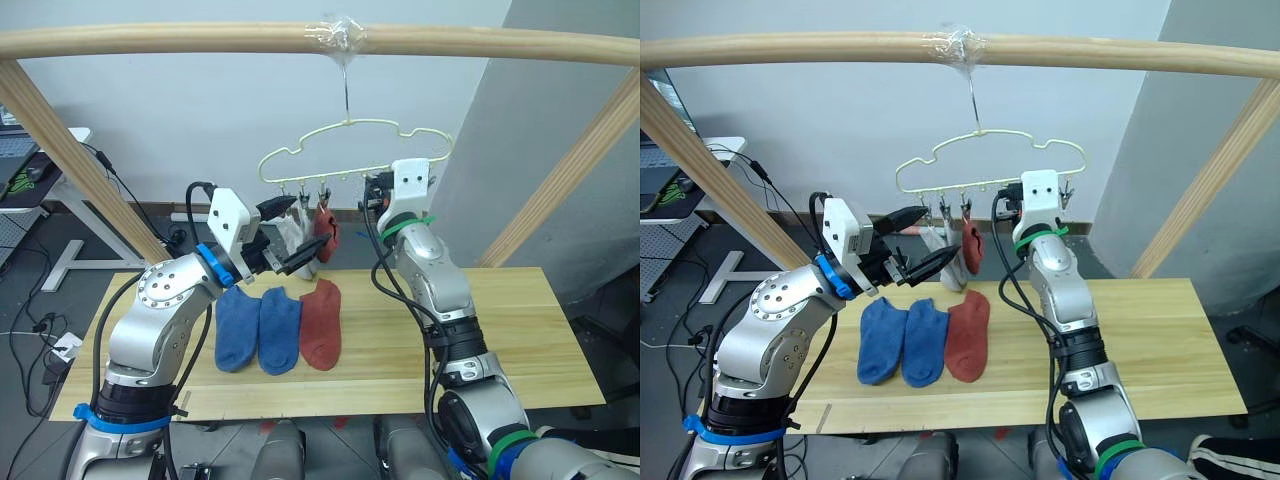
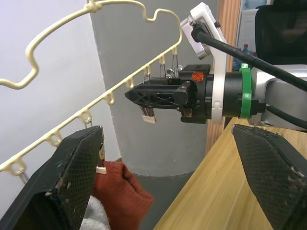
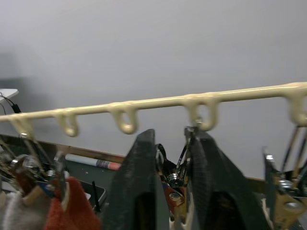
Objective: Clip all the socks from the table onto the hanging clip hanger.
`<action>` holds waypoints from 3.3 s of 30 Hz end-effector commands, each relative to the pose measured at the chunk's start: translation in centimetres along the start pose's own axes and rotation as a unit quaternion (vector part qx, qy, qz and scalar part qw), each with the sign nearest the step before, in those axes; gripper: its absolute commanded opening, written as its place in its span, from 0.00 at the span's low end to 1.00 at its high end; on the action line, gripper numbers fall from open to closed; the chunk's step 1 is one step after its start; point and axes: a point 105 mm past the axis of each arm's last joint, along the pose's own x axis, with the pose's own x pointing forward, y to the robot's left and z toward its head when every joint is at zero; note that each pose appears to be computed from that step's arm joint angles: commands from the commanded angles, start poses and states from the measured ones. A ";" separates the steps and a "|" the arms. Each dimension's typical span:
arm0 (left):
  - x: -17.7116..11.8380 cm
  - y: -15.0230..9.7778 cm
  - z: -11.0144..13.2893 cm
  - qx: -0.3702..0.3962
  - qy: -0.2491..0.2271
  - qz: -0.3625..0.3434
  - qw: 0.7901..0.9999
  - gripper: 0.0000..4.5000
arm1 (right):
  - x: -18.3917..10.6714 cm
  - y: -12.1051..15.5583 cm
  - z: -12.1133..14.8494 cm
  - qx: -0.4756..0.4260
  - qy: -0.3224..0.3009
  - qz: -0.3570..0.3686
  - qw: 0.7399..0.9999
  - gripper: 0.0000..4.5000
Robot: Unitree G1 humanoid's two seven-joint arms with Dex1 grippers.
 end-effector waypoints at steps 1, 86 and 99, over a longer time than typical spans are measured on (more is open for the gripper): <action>-0.1 -0.3 1.5 0.017 -0.024 -0.004 1.000 1.00 | 0.1 -0.1 1.6 0.001 -0.028 -0.002 1.000 0.00; 6.2 -5.4 -5.9 -0.262 0.019 -0.095 0.960 0.00 | -4.6 -3.5 3.5 0.303 0.204 0.102 0.925 0.00; 6.9 -5.0 -5.3 -0.269 0.015 -0.108 0.957 0.00 | -5.3 -3.1 3.2 0.296 0.211 0.105 0.926 0.00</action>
